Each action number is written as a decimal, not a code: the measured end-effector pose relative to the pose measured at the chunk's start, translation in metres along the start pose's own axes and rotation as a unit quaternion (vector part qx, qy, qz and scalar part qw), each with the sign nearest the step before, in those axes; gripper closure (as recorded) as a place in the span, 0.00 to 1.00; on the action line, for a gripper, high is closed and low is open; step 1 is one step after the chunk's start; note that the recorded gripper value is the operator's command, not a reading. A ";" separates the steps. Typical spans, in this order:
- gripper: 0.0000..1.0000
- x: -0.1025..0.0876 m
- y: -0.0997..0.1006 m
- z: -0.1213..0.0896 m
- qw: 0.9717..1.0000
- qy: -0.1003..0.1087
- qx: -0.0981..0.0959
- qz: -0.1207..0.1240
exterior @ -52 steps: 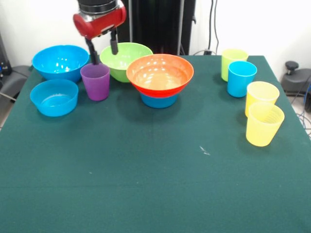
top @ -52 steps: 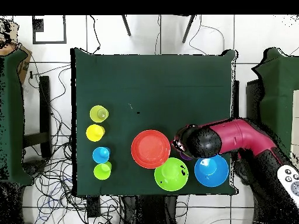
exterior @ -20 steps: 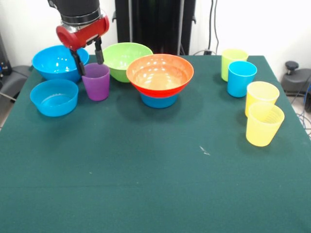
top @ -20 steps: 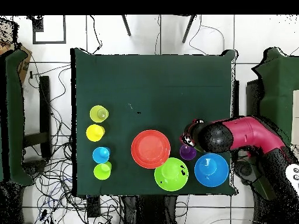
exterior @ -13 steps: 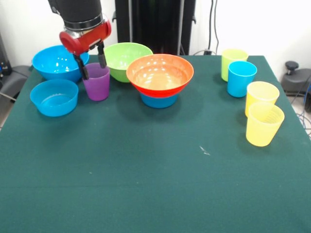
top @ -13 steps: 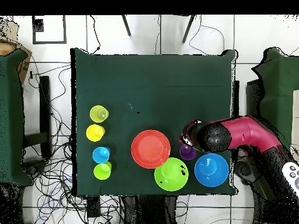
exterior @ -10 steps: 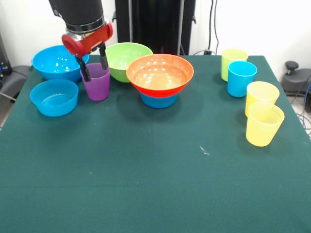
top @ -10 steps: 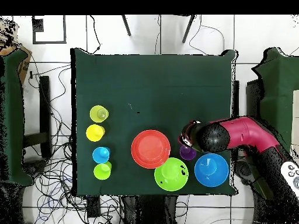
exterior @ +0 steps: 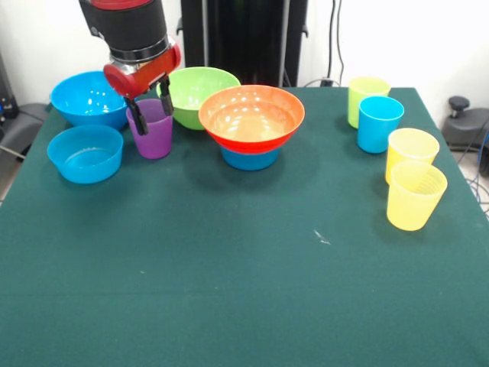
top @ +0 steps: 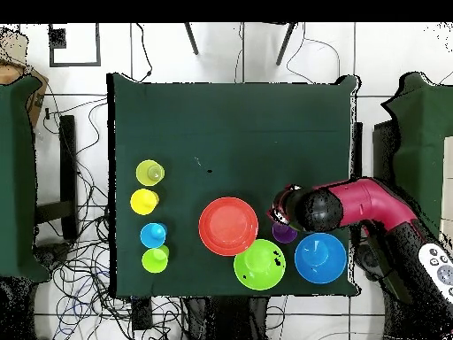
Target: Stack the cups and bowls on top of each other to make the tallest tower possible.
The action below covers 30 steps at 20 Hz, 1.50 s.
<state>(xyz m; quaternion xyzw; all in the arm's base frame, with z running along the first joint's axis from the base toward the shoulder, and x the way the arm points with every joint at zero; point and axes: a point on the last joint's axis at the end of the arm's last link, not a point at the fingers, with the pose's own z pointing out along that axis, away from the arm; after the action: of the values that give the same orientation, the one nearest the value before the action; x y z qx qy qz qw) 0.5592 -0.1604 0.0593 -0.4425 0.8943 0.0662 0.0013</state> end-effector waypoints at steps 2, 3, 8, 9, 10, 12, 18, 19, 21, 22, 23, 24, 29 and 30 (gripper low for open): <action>0.00 0.000 0.000 0.000 1.000 0.000 0.000 0.000; 0.00 0.000 0.000 0.000 1.000 0.000 0.000 0.000; 0.00 0.001 -0.002 -0.003 1.000 0.001 0.004 0.000; 0.00 0.001 -0.002 -0.004 1.000 0.002 0.005 0.000; 0.00 0.001 -0.003 -0.005 1.000 0.002 0.006 0.000; 0.00 0.001 -0.003 -0.006 1.000 0.003 0.007 0.000; 0.00 0.002 -0.004 -0.008 1.000 0.003 0.009 0.001; 0.00 0.003 -0.005 -0.008 1.000 0.003 0.009 0.001; 0.00 0.005 -0.006 -0.009 1.000 0.002 0.010 0.004; 0.00 0.007 -0.007 -0.010 1.000 0.001 0.011 0.006; 0.00 0.009 -0.008 -0.011 1.000 0.001 0.011 0.008; 0.00 0.011 -0.009 -0.011 1.000 0.001 0.012 0.010; 0.00 0.020 -0.012 -0.013 1.000 0.005 0.016 0.015; 0.00 0.022 -0.013 -0.013 1.000 0.008 0.019 0.013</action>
<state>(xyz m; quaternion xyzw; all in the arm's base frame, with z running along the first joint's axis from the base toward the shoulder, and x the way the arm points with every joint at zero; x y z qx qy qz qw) 0.5569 -0.1872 0.0695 -0.4312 0.9011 0.0455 0.0016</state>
